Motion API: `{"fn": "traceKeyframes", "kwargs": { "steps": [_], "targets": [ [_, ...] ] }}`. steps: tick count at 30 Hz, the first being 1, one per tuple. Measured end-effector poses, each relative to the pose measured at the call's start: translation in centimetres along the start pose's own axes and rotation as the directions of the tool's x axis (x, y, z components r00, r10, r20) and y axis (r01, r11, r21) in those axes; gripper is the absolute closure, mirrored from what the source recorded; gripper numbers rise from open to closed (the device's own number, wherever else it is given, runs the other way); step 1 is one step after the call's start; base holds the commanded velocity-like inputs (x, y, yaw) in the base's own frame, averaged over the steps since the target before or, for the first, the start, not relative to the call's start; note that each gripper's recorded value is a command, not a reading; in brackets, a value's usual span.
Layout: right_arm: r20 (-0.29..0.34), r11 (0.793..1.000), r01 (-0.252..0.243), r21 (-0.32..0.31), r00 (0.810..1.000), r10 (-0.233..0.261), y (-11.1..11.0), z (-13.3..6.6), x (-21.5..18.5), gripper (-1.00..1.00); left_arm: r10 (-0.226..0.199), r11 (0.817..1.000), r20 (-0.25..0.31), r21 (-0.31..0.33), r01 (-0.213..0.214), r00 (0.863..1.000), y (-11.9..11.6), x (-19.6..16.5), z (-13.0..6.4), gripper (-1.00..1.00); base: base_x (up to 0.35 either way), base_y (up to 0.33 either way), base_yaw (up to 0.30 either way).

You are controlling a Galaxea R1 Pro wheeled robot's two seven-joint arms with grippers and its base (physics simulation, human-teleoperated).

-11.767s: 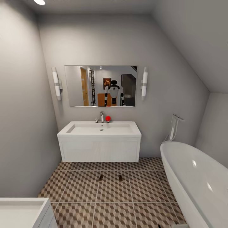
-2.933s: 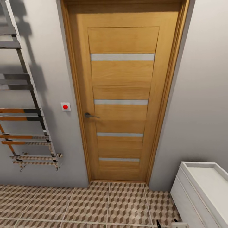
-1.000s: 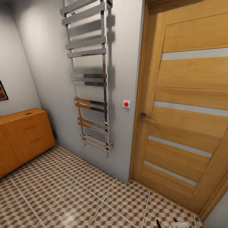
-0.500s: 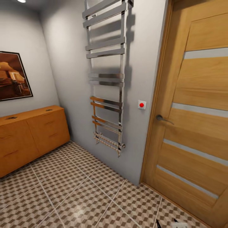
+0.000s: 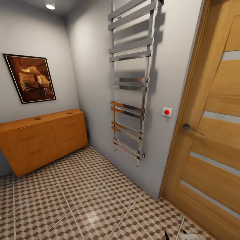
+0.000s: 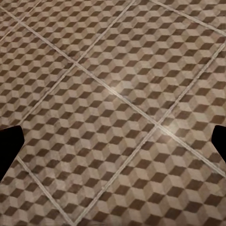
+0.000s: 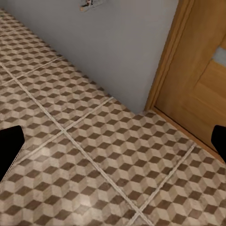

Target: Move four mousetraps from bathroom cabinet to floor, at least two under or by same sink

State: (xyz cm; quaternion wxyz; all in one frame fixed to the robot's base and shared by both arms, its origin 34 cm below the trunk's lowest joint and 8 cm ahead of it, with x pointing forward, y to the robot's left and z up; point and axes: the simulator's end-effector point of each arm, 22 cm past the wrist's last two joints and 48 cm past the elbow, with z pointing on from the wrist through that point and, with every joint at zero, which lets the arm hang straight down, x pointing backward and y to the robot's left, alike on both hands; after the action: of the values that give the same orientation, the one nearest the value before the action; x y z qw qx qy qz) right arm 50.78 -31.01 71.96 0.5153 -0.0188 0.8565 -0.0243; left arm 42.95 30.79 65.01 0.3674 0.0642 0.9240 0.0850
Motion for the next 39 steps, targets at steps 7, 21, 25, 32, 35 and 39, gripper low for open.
{"fn": "traceKeyframes", "kwargs": {
  "steps": [7, 21, 25, 32, 35, 39],
  "targets": [
    [0.000, 1.000, 0.000, 0.000, 1.000, 0.000, -0.01, 0.00, 0.00, -1.00, 0.000, 1.000, 0.000, 0.000, 0.000, 1.000, 0.00, 0.00, 0.00, -1.00, 0.000, 0.000, 0.288],
    [-0.001, 1.000, 0.000, 0.000, 1.000, 0.000, 0.01, 0.00, 0.04, -1.00, 0.000, 1.000, -0.001, 0.000, 0.000, 1.000, -0.01, 0.03, 0.00, -1.00, 0.000, 0.000, 0.288],
    [-0.002, 1.000, 0.000, -0.001, 1.000, 0.000, 0.02, -0.01, 0.11, -1.00, 0.000, 1.000, -0.002, 0.000, 0.000, 1.000, -0.02, 0.10, 0.00, -1.00, 0.000, 0.000, 0.285],
    [-0.006, 1.000, 0.000, -0.001, 1.000, 0.000, 0.03, -0.03, 0.27, -1.00, 0.000, 1.000, -0.006, 0.001, 0.000, 1.000, -0.05, 0.25, 0.00, -1.00, 0.027, 0.000, 0.278],
    [-0.008, 1.000, 0.000, -0.002, 1.000, 0.000, 0.04, -0.05, 0.36, -1.00, 0.001, 1.000, -0.007, 0.001, -0.001, 1.000, -0.05, 0.33, -0.01, -1.00, 0.148, 0.000, 0.272],
    [-0.011, 1.000, 0.001, -0.002, 1.000, -0.001, 0.05, -0.07, 0.48, -1.00, 0.001, 1.000, -0.010, 0.001, -0.001, 1.000, -0.07, 0.43, -0.02, -1.00, 0.188, 0.000, 0.271]
  ]
}}
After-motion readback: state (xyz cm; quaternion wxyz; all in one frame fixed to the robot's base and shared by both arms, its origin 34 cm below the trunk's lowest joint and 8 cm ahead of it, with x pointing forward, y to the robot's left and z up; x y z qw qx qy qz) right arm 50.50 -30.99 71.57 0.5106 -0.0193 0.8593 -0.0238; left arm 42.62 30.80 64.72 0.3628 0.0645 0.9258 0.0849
